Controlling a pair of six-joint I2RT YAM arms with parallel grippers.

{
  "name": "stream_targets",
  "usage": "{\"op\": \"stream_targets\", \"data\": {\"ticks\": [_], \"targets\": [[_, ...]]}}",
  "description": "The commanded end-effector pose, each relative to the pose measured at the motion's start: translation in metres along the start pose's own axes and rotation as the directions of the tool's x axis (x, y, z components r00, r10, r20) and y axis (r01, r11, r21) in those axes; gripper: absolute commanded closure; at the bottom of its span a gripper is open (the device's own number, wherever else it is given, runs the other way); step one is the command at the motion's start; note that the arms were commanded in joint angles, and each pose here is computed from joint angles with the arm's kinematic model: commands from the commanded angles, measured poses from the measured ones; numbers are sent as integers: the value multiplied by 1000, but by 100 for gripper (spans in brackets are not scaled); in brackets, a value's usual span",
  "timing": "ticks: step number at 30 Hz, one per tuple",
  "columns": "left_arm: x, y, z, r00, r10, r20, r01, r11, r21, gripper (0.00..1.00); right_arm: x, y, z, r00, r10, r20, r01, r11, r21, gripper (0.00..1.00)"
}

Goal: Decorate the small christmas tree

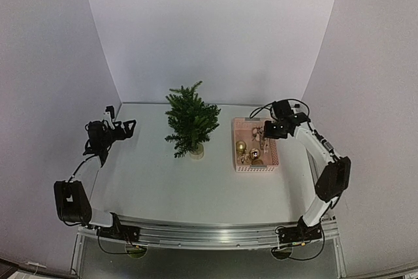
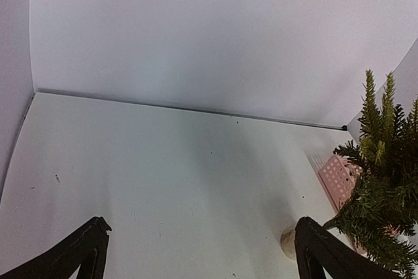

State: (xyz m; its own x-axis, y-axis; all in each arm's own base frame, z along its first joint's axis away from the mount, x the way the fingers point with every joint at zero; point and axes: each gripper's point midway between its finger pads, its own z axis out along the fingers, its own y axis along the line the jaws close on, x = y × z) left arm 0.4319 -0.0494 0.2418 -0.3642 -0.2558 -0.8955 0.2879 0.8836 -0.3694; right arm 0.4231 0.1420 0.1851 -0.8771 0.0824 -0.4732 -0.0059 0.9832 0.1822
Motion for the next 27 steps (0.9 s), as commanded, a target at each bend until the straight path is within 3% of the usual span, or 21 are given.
{"op": "stream_targets", "data": {"ticks": [1,10,18,23,27], "targets": [[-28,-25,-1,999,4,38,-8,994,113,0,-25,35,-81,988,-84,128,106,979,-175,100],[-60,-59,-12,997,-14,77,-5,970,242,0,-69,89,-207,916,-91,391,262,874,-410,100],[-91,-93,-34,994,-8,114,-31,941,338,0,-82,118,-302,822,-12,569,384,750,-539,100],[-102,-126,-51,995,14,102,-53,915,400,1,-65,130,-338,807,64,587,416,644,-642,100],[-90,-171,-67,992,106,73,-129,863,488,1,-42,132,-347,847,90,524,382,582,-718,100]]}}
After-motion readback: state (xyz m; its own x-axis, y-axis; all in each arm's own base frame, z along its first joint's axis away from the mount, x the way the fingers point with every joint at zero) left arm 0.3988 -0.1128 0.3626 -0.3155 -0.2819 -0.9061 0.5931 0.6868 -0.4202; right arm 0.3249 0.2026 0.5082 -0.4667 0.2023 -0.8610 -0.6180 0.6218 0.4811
